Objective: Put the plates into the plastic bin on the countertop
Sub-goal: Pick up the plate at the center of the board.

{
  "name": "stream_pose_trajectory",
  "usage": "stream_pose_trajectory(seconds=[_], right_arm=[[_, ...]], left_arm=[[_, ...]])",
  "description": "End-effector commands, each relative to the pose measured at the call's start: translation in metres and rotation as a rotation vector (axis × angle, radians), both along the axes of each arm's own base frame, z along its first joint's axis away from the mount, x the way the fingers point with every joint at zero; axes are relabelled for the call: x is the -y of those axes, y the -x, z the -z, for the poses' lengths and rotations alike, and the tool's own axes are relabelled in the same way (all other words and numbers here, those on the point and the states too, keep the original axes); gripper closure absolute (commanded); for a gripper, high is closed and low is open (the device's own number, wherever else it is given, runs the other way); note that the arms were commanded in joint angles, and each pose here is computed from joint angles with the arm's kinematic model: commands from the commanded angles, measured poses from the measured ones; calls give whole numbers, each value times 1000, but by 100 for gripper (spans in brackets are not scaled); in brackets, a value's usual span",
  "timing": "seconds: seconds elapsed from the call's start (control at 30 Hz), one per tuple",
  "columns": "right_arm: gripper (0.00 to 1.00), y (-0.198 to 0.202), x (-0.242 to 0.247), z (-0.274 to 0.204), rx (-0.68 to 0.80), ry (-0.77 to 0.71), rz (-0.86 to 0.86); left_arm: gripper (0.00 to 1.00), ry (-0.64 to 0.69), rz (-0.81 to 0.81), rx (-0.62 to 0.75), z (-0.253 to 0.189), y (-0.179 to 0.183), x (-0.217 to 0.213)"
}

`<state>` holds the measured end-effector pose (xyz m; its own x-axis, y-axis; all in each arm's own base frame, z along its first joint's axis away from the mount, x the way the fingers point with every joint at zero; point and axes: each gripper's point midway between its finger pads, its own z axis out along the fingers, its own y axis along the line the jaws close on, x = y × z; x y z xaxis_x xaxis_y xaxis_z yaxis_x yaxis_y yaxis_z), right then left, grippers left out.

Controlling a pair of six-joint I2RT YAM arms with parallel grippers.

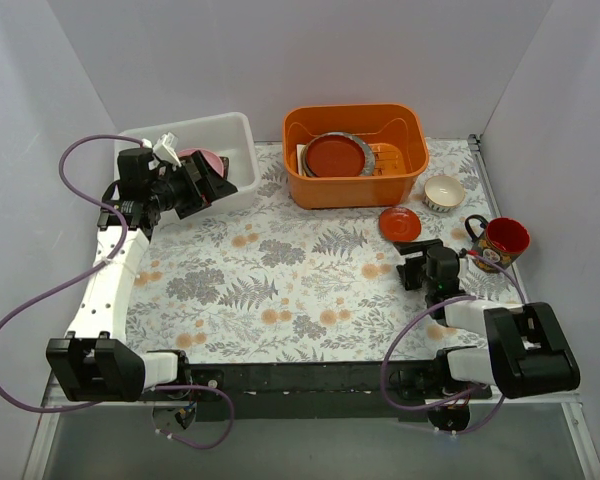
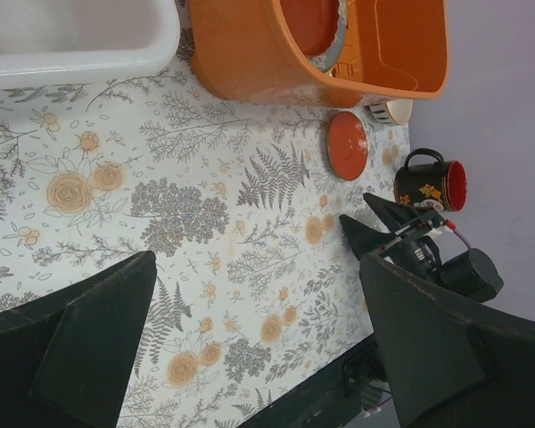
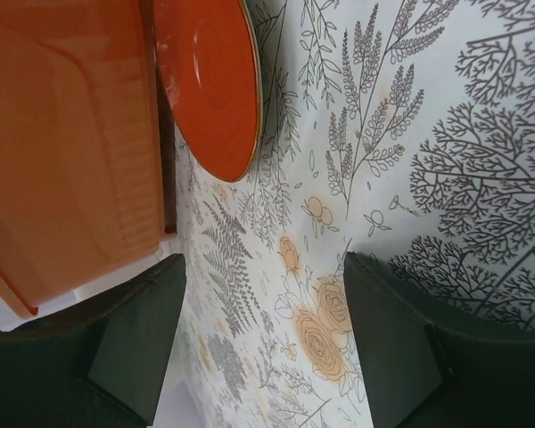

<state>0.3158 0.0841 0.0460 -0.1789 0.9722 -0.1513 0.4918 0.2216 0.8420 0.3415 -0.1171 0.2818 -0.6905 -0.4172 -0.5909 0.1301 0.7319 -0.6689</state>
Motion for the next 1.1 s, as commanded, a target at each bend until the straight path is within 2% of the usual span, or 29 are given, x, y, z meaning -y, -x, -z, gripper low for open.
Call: stream_pose_trajectory(seconds=[0.0, 0.3, 0.4, 0.53, 0.63, 1.03, 1.07], right_arm=[[21, -21, 4, -10, 15, -37, 69], [22, -36, 14, -2, -32, -38, 162], [27, -38, 17, 3, -43, -49, 186], [43, -38, 11, 16, -68, -89, 179], [46, -40, 7, 19, -67, -110, 172], [48, -55, 9, 26, -81, -124, 185], [52, -56, 8, 26, -80, -130, 185]], left_arm=[[2, 6, 29, 45, -11, 11, 3], [2, 15, 43, 46, -10, 18, 5], [2, 12, 45, 39, -8, 21, 5], [2, 18, 60, 52, -10, 26, 7], [2, 11, 64, 71, -14, 28, 7], [2, 15, 72, 70, -17, 35, 8], [2, 14, 71, 72, -17, 35, 8]])
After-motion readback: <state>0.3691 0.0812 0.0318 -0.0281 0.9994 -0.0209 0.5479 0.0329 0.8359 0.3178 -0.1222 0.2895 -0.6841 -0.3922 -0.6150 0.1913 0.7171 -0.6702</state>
